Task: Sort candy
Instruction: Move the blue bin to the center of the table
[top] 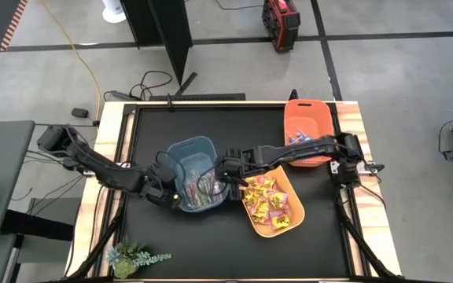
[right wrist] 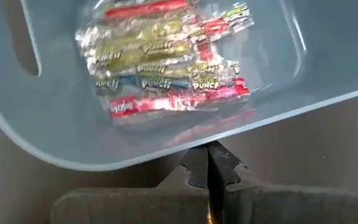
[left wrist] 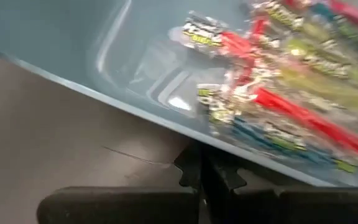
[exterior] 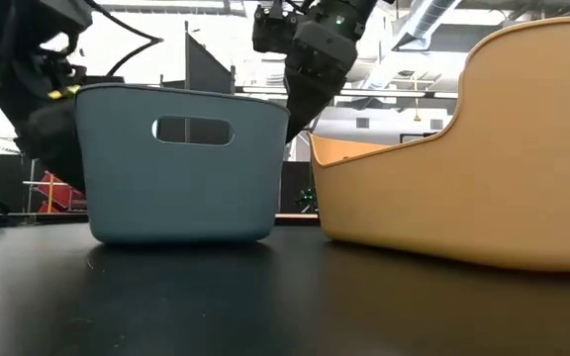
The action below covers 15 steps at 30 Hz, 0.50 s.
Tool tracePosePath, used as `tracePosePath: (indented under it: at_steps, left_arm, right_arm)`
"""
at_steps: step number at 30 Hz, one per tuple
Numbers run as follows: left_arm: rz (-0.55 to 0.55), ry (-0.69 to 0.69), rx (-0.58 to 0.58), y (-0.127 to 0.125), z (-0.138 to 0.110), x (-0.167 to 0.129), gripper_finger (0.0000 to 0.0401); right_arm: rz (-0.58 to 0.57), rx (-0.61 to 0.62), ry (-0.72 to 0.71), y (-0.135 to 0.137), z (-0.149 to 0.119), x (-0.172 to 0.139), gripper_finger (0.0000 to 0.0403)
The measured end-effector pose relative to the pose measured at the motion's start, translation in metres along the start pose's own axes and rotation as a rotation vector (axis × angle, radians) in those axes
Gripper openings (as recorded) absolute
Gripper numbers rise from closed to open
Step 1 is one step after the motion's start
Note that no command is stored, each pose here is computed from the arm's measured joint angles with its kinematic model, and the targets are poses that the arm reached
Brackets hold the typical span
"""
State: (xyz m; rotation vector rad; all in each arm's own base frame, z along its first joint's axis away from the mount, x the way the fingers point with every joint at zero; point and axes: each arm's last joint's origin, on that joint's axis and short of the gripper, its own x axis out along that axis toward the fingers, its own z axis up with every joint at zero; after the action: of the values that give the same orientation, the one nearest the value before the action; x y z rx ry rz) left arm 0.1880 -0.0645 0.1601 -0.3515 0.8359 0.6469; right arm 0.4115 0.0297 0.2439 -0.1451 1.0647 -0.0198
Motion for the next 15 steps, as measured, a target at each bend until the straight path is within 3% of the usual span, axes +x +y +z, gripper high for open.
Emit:
tracePosePath:
  at_steps: [10, 15]
  left_arm:
    - [-0.129, -0.014, 0.018, 0.003, 0.006, -0.022, 0.0000]
    - [-0.173, -0.025, 0.024, 0.005, 0.009, -0.029, 0.0000]
  right_arm:
    - [0.040, -0.133, 0.005, 0.034, -0.001, -0.005, 0.0006]
    - [0.005, -0.133, 0.011, 0.043, -0.003, -0.009, 0.0006]
